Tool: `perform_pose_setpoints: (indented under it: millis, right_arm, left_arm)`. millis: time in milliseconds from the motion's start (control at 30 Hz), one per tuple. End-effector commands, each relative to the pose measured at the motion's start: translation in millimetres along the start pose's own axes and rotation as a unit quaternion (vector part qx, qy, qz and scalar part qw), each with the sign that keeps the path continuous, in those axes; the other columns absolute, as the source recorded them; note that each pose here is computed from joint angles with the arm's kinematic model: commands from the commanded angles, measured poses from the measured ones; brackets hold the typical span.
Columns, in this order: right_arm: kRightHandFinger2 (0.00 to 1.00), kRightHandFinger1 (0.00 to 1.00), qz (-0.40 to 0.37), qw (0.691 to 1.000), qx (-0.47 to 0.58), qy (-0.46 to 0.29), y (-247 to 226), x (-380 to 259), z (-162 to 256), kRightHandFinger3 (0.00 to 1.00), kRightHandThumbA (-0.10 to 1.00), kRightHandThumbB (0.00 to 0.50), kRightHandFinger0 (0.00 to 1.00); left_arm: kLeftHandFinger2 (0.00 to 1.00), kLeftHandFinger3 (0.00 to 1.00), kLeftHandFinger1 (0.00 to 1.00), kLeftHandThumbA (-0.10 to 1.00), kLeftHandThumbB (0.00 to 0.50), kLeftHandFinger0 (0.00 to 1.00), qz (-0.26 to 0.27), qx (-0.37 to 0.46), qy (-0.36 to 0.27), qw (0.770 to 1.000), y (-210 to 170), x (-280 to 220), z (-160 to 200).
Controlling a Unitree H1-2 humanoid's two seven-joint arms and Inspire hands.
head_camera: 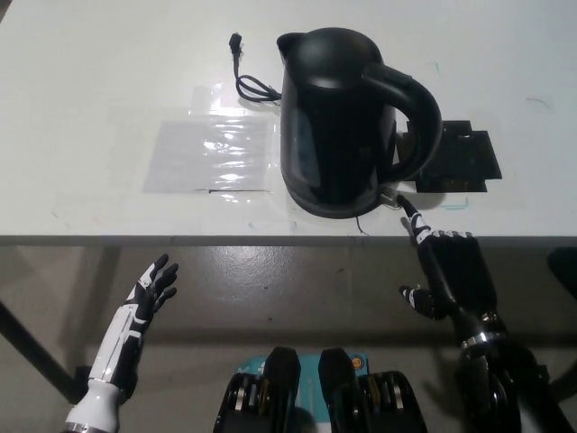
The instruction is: A kettle is kept at the center of the table close to the robot and the robot uses its right index finger to press downwards on the transparent start boiling button
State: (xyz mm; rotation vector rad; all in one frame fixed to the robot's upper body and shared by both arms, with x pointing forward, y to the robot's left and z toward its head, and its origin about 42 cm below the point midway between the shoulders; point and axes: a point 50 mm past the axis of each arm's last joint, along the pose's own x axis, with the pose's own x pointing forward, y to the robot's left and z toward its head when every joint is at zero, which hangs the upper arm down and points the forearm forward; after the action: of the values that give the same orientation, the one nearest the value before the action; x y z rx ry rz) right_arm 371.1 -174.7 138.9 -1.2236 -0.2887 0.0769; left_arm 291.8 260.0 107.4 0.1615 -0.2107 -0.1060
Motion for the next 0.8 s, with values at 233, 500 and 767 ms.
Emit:
perform_pose_setpoints:
  millis: [233, 500, 767]
  right_arm:
    - [0.00, 0.00, -0.004, 1.000, -0.005, 0.001, -13.3, 25.5, 7.4, 1.00, 1.00, 0.280, 0.00]
    - [0.01, 0.00, 0.000, 1.000, -0.006, 0.004, -11.2, 30.6, 8.4, 1.00, 1.00, 0.279, 0.00]
    - [0.00, 0.00, 0.007, 1.000, -0.010, 0.008, -7.9, 33.7, 5.9, 1.00, 1.00, 0.285, 0.00]
  left_arm:
    - [1.00, 1.00, 1.00, 1.00, 0.323, 1.00, -0.014, 0.012, -0.041, 0.999, 3.9, 7.0, 14.9]
    - [1.00, 1.00, 1.00, 1.00, 0.328, 1.00, -0.017, 0.015, -0.039, 0.999, 4.7, 7.7, 14.9]
    - [1.00, 1.00, 1.00, 1.00, 0.317, 1.00, -0.017, 0.014, -0.040, 0.999, 4.5, 8.0, 16.2]
